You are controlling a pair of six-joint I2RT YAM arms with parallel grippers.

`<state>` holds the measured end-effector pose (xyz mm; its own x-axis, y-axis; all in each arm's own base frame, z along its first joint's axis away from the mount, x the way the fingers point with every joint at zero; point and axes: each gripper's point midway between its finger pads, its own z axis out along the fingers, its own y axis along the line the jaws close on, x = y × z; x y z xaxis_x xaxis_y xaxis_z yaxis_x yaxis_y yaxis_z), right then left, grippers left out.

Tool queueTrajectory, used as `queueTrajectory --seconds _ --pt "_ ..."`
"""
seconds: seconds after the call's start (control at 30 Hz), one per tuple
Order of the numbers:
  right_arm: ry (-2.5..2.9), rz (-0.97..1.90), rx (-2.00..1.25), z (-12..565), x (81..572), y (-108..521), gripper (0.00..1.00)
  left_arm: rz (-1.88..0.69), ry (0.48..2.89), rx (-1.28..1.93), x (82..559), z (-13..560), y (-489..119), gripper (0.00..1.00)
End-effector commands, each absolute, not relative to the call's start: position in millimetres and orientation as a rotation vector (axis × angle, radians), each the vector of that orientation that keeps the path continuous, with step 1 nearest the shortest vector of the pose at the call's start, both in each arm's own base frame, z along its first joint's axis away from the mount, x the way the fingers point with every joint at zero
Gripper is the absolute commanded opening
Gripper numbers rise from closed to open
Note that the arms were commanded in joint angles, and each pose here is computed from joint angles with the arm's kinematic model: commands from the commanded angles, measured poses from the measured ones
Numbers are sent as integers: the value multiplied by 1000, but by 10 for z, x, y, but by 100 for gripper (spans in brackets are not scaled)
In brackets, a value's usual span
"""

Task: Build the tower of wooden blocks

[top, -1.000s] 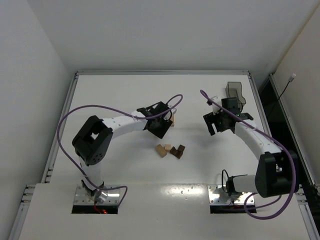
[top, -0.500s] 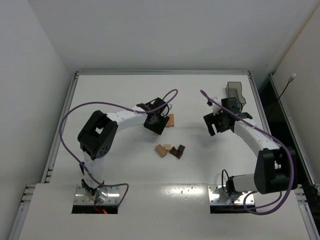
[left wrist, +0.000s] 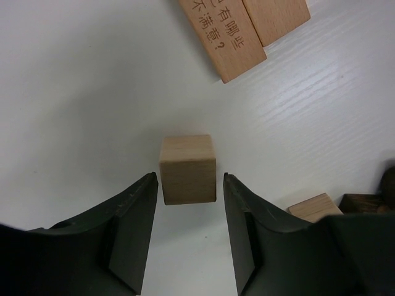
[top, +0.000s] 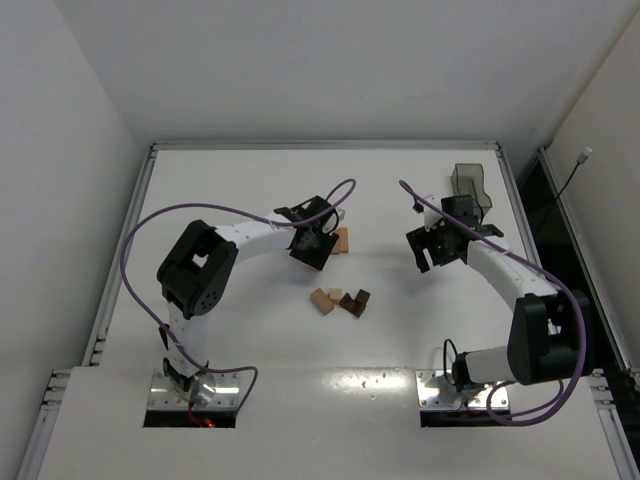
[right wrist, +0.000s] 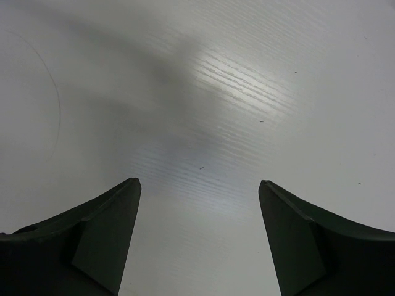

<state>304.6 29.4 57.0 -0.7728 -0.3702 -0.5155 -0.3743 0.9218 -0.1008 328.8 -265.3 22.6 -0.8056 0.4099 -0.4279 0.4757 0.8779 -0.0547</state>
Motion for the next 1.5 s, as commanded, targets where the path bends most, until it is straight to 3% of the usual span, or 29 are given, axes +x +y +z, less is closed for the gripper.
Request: queueTrajectory --seconds 0.0,0.27,0.4,0.73,0.9,1.2,1.47 --pt "2491 33 -510 666 3153 328 74 -255 2583 595 3469 386 -2745 42" --pt "2491 33 -510 666 3153 328 74 -244 2572 588 3523 407 -2760 32" --pt "2482 32 -509 675 3174 330 74 -244 2572 588 3529 429 -2764 0" --pt "2494 37 -498 648 3169 333 74 -164 2570 450 3559 598 -2626 0" --pt "2494 37 -498 648 3169 333 74 21 2504 95 3732 824 -2388 0" --pt "2504 38 -500 594 3156 332 74 -313 2565 -4 3726 1155 -2881 0" --pt "2513 40 -501 566 3150 332 73 -374 2553 -11 3955 1161 -3194 0"
